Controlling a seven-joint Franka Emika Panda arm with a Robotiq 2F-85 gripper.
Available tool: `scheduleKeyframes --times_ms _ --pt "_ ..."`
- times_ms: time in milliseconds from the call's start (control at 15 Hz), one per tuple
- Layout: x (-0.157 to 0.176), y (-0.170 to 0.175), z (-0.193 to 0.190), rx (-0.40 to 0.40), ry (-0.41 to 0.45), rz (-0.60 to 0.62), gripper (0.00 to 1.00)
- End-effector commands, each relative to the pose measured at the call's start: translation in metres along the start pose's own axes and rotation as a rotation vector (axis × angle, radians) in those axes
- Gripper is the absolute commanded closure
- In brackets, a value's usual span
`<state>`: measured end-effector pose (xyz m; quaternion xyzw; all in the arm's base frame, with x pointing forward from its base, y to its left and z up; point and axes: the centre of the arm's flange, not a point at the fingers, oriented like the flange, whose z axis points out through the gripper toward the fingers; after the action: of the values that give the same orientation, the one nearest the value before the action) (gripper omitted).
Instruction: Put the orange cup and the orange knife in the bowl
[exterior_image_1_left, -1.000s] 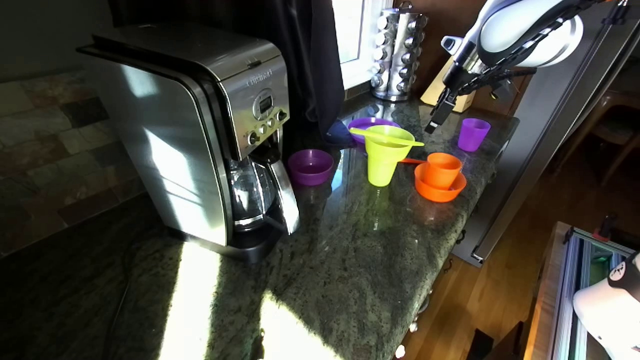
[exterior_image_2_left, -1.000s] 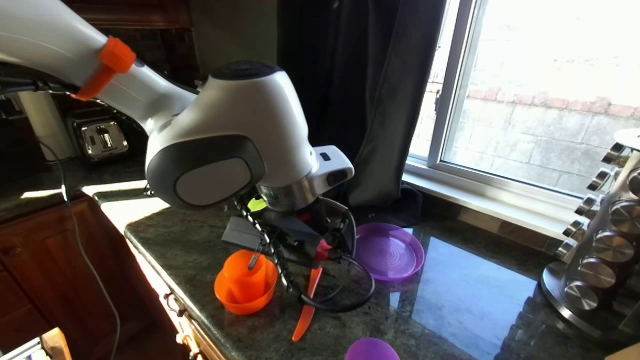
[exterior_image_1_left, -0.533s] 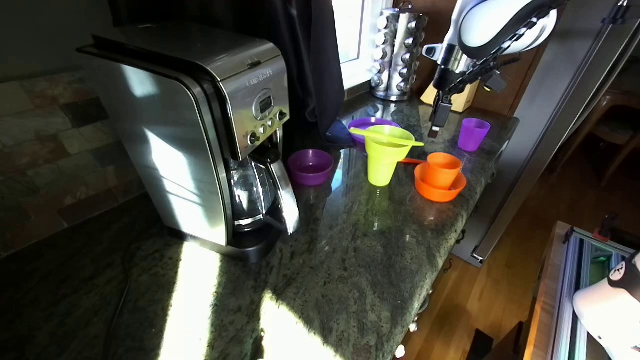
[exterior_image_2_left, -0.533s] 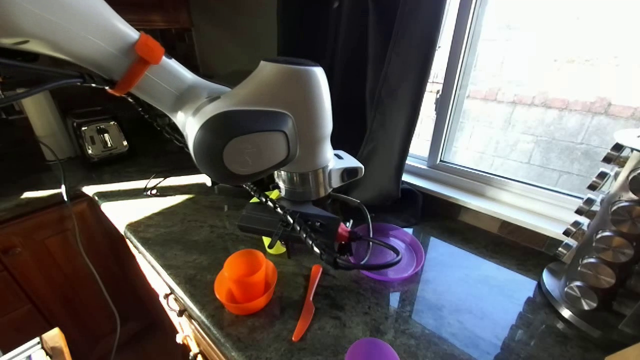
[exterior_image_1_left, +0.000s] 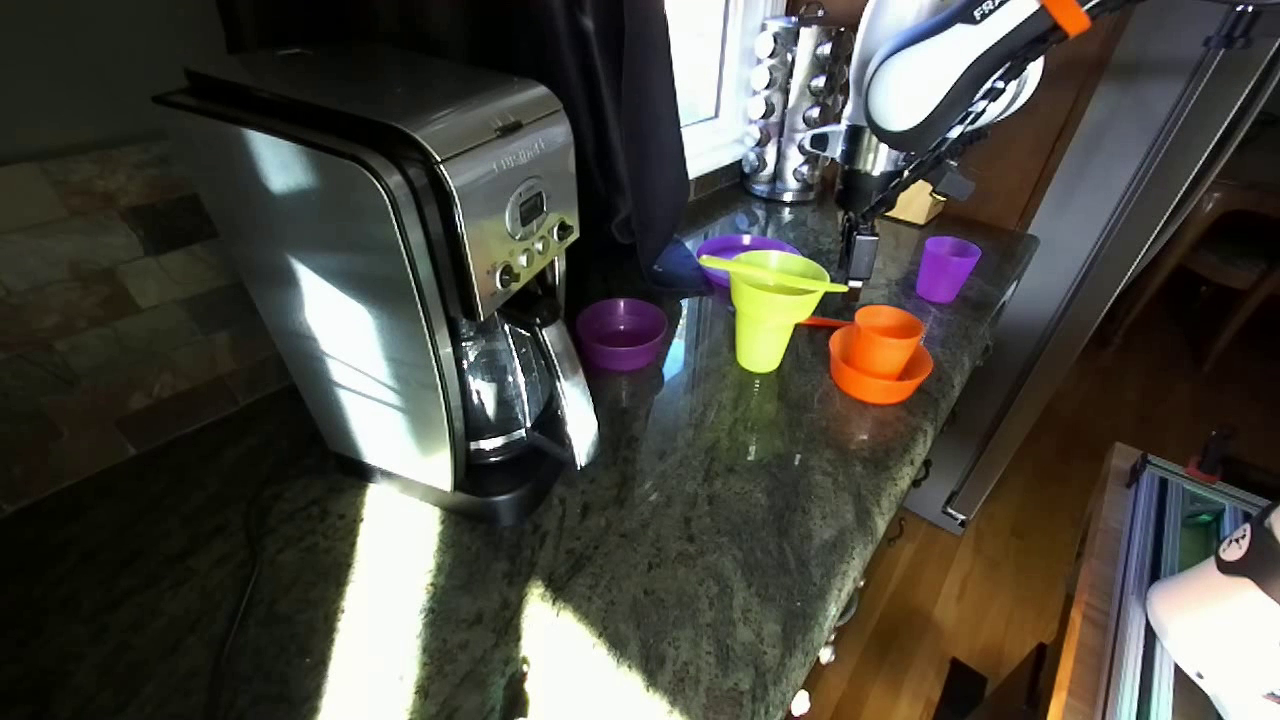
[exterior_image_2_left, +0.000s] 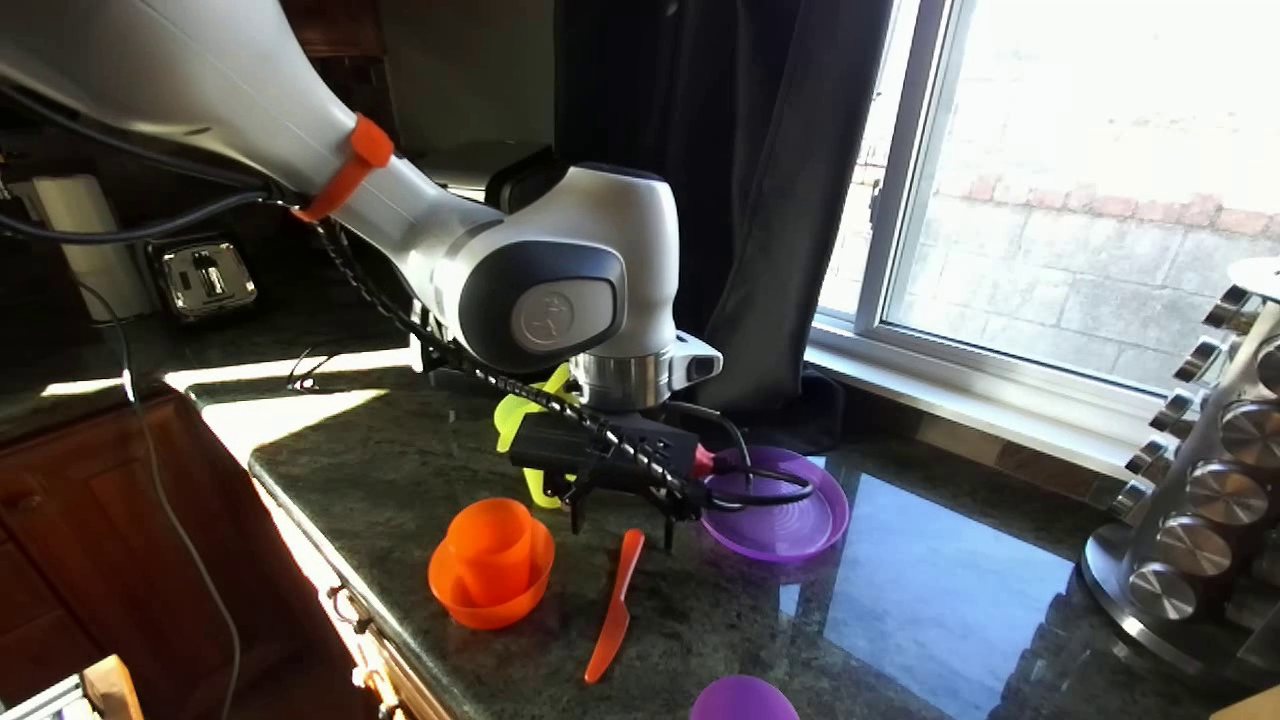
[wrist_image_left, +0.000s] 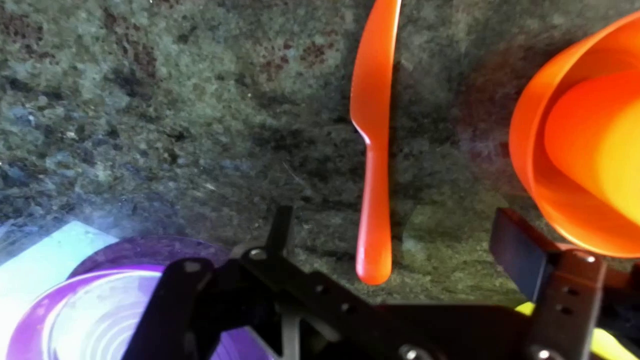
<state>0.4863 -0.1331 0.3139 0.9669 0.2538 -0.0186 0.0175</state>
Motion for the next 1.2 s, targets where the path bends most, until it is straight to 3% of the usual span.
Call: scheduleKeyframes --times_ms 0,533,867,1000,1133 --pt "0.011 0.008 0.015 -0.002 -0.063 -0.050 0.00" --pt "0.019 0.007 0.033 0.011 -0.099 -0.090 0.00" --pt "0.019 0.004 0.046 0.030 -0.118 -0.112 0.08" --pt "0.019 0.003 0.050 0.035 -0.123 -0.117 0.16" --pt "0.020 0.002 0.052 0.037 -0.126 -0.121 0.41"
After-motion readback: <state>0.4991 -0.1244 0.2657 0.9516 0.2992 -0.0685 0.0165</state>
